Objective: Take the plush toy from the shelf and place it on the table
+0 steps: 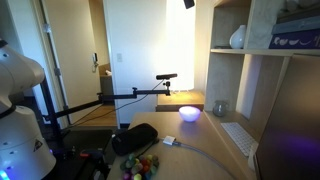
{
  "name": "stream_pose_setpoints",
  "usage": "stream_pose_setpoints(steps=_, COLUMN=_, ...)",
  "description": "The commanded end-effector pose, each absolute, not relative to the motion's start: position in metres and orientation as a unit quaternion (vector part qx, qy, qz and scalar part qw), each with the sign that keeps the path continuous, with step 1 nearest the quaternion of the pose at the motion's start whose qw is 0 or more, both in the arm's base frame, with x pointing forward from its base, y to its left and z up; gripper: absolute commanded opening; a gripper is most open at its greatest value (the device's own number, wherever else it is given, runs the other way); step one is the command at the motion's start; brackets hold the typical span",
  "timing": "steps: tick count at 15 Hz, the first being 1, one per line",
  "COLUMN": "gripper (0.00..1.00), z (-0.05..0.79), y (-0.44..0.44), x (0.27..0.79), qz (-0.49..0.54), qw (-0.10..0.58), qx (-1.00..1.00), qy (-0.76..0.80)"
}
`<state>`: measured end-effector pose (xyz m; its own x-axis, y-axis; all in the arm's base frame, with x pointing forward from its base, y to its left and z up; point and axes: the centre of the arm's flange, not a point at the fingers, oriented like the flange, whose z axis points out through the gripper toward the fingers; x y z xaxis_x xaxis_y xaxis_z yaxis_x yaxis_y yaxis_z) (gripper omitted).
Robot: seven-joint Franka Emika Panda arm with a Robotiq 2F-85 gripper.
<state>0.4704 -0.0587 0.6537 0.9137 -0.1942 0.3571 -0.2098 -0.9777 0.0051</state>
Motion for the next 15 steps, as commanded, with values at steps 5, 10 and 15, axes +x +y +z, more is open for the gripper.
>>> stream_pose_setpoints(steps=5, gripper=1.0, z=0.678, y=-0.047, x=0.509, qz=0.203, qw=0.027, qx=0.976, qy=-0.074)
stream_pose_setpoints(steps=10, gripper=1.0, z=0.672, y=-0.046, x=0.525, qz=0.171, qw=0.033, qx=0.981, qy=-0.083)
stream_pose_setpoints(steps=15, gripper=1.0, z=0.662, y=-0.048, x=0.521, qz=0.178, qw=0.028, qx=0.981, qy=-0.078)
